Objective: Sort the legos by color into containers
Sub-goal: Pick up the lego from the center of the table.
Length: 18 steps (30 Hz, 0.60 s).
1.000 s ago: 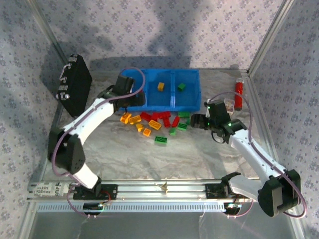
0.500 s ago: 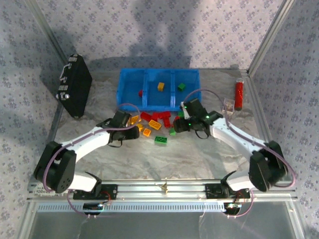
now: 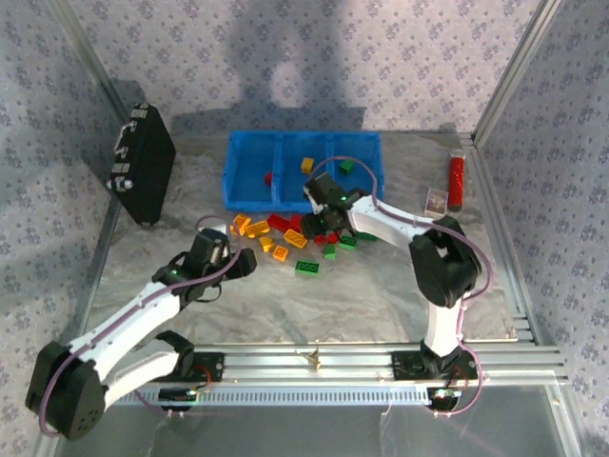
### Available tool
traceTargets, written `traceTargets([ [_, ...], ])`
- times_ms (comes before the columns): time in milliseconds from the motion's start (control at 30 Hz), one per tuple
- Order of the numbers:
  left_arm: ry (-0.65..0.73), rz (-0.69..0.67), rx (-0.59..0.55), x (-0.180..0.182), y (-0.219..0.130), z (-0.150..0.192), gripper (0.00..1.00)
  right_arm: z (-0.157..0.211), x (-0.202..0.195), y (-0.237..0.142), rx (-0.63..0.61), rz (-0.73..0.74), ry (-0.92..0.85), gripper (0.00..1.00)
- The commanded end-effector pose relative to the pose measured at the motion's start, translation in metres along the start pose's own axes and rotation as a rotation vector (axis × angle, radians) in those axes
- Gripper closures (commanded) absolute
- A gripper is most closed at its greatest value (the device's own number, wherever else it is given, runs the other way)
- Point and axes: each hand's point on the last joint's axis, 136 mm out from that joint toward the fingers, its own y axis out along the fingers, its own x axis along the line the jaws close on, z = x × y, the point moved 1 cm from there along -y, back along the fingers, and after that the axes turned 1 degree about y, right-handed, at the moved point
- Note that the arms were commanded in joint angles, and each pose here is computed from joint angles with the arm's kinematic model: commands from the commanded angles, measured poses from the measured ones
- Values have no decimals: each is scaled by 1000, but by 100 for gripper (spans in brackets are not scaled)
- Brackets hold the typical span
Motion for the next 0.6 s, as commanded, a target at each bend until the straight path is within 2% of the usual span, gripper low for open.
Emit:
traceTargets([
  [0, -26, -34, 24, 12, -8, 13, 27, 0, -12, 11, 35, 99, 21, 42],
  [333, -26, -27, -1, 14, -14, 11, 28, 14, -14, 43, 101, 144, 46, 43],
  [567, -6, -41, -8, 14, -16, 7, 28, 22, -15, 51, 130, 157, 51, 44],
])
